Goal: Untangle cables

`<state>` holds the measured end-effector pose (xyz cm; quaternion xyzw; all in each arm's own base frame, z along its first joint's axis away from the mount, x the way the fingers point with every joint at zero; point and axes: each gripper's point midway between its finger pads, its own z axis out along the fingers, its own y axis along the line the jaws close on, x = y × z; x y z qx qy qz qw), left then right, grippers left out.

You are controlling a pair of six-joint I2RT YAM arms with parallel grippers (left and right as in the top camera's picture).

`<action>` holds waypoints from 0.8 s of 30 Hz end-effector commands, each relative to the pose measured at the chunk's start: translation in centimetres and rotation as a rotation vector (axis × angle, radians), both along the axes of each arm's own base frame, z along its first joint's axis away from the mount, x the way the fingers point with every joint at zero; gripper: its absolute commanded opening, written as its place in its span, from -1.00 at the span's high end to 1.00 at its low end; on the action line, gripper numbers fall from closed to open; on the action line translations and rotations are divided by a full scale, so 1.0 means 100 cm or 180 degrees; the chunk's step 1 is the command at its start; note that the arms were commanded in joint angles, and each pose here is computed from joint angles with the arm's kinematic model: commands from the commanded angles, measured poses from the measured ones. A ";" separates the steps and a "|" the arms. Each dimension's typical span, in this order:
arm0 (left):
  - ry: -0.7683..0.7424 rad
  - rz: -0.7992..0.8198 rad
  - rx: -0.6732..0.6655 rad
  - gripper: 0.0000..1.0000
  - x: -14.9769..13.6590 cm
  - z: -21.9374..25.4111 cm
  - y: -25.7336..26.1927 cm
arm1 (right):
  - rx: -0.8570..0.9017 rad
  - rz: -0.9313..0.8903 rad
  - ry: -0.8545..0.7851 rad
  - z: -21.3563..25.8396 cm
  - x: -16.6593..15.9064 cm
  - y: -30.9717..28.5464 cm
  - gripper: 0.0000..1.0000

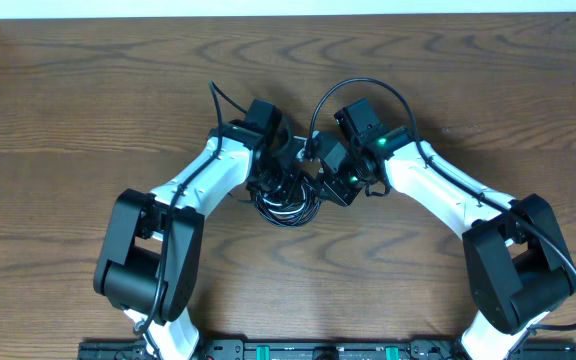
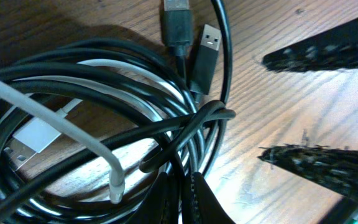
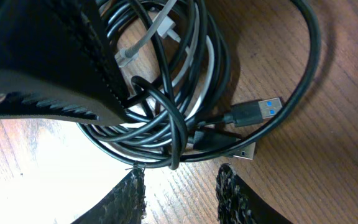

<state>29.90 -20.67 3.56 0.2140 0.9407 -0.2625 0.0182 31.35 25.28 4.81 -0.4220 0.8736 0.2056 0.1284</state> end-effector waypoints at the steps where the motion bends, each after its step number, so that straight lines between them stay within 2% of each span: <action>1: 0.0065 -0.0032 -0.0248 0.85 -0.001 0.006 -0.005 | 0.0015 0.0124 0.0019 -0.004 -0.004 -0.001 0.30; 7: 0.0231 0.0111 -0.0741 0.85 0.002 0.026 -0.009 | 0.0466 0.0379 0.0171 0.009 -0.013 0.004 0.35; 13: 0.0431 0.0247 -0.1354 0.85 0.006 0.052 -0.012 | 0.0511 0.0344 0.0170 0.006 -0.009 -0.005 0.41; 19: 0.0513 0.0257 -0.1445 0.85 0.002 0.056 -0.013 | 0.0571 0.0449 0.0053 0.006 -0.006 -0.001 0.43; 24: 0.0531 0.0269 -0.1413 0.85 0.001 0.055 -0.012 | 0.0637 0.0524 0.0043 0.012 -0.008 -0.005 0.53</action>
